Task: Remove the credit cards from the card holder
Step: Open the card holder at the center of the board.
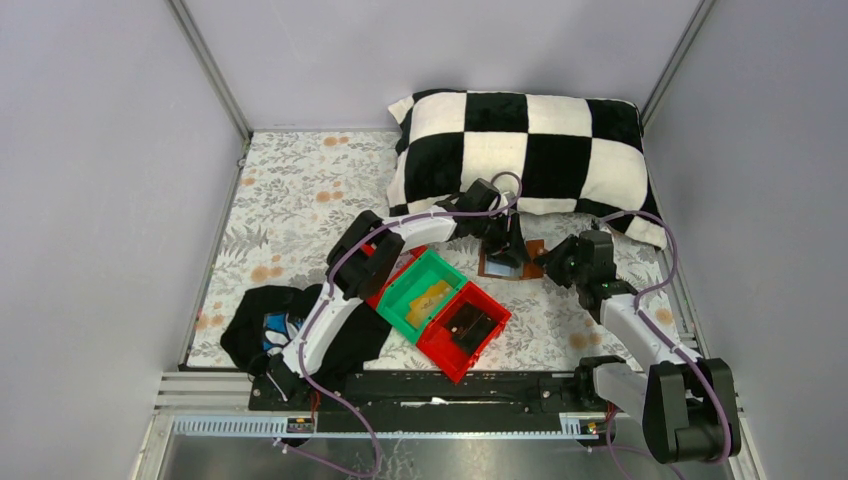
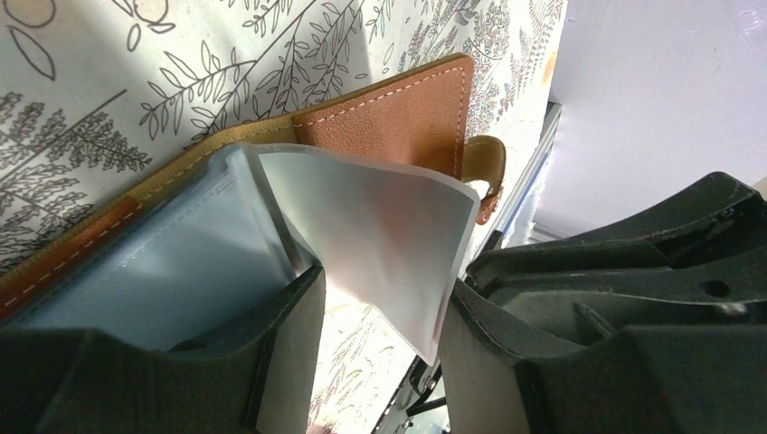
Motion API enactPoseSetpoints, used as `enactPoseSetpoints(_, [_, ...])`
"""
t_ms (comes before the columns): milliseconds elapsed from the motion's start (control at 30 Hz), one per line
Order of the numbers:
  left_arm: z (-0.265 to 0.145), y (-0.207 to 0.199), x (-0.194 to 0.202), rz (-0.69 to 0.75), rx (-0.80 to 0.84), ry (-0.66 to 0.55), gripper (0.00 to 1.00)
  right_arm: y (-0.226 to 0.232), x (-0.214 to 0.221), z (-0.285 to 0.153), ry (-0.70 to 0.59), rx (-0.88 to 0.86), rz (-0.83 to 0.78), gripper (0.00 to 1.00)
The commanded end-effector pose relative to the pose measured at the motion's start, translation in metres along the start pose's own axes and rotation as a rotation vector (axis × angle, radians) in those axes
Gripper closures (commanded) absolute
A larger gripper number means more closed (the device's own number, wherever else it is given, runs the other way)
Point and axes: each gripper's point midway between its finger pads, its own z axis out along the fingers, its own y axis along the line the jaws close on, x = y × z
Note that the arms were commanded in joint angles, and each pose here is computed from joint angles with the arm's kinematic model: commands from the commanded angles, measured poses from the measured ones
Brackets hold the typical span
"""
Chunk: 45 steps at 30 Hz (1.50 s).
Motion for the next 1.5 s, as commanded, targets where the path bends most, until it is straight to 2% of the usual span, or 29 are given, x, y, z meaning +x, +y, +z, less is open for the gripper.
enactPoseSetpoints(0, [-0.005, -0.019, -0.005, 0.045, 0.05, -0.02, 0.48, 0.035, -0.016, -0.009, -0.027, -0.132, 0.003, 0.74])
enactPoseSetpoints(233, [-0.012, -0.034, -0.015, 0.074, 0.061, -0.048, 0.48, 0.063, -0.01, -0.017, 0.031, -0.266, -0.007, 0.72])
enactPoseSetpoints(400, [-0.016, -0.048, -0.026, 0.088, 0.085, -0.073, 0.48, 0.059, -0.006, -0.018, 0.042, -0.259, -0.018, 0.72])
enactPoseSetpoints(633, [-0.016, -0.054, -0.025, 0.082, 0.122, -0.069, 0.46, 0.052, -0.019, -0.016, -0.016, -0.2, 0.0, 0.71])
enactPoseSetpoints(967, [-0.005, -0.055, -0.029, 0.051, 0.17, -0.071, 0.45, 0.065, -0.016, -0.01, 0.044, -0.251, -0.029, 0.71])
enactPoseSetpoints(1267, [0.01, -0.035, -0.027, 0.018, 0.141, -0.059, 0.42, 0.044, -0.003, 0.01, 0.082, -0.187, -0.018, 0.72])
enactPoseSetpoints(1467, [0.001, -0.043, -0.034, 0.039, 0.139, -0.086, 0.4, 0.001, 0.004, 0.02, 0.056, -0.019, -0.022, 0.76])
